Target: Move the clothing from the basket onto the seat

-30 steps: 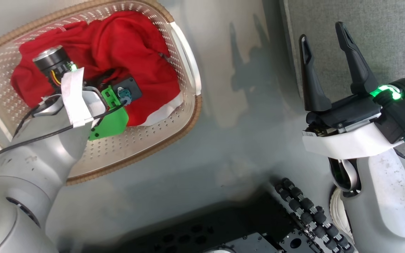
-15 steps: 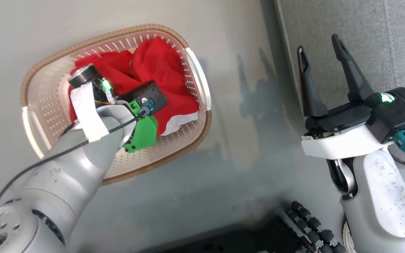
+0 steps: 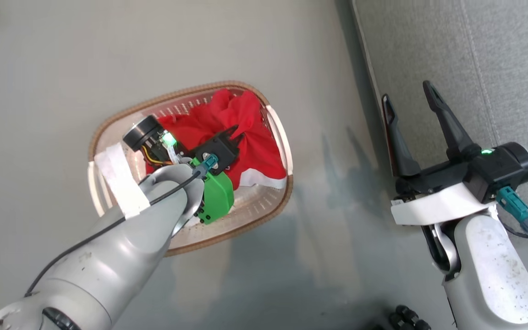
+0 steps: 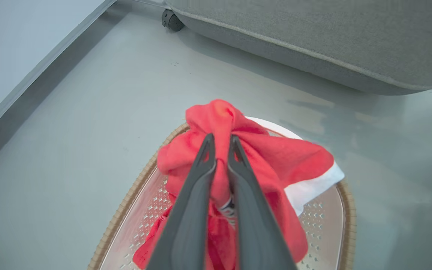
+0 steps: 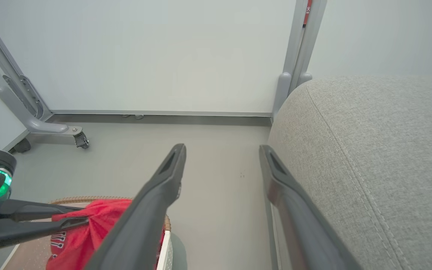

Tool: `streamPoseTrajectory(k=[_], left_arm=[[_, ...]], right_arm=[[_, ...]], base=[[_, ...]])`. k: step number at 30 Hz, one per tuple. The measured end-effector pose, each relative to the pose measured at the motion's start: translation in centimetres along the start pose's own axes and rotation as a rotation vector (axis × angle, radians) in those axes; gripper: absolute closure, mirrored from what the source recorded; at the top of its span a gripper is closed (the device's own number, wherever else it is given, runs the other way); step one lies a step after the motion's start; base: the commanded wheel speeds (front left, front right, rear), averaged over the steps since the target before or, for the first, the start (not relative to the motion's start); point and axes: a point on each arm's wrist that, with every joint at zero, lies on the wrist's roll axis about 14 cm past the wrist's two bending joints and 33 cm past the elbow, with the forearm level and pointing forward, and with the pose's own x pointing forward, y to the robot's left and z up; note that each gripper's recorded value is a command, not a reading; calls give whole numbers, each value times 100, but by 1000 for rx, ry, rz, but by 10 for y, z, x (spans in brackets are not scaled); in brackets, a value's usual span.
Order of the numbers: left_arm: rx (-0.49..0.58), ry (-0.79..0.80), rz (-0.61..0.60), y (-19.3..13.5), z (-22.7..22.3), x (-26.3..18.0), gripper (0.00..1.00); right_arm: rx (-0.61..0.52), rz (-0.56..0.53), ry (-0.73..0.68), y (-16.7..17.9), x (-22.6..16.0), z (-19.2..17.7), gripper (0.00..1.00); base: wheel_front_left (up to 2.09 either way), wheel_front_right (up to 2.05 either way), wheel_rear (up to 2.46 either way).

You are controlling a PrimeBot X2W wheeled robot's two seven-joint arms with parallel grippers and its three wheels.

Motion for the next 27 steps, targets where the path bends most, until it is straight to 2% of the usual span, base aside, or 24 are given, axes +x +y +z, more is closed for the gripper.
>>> streamPoseTrajectory(k=[14, 27], left_arm=[[-45, -264, 168, 9, 94, -62, 100], [-14, -565, 324, 19, 190, -135, 100]], right_arm=[[10, 40, -80, 22, -24, 45, 0], [12, 64, -159, 36, -49, 83, 0]], base=[[0, 0, 0], [0, 0, 0]])
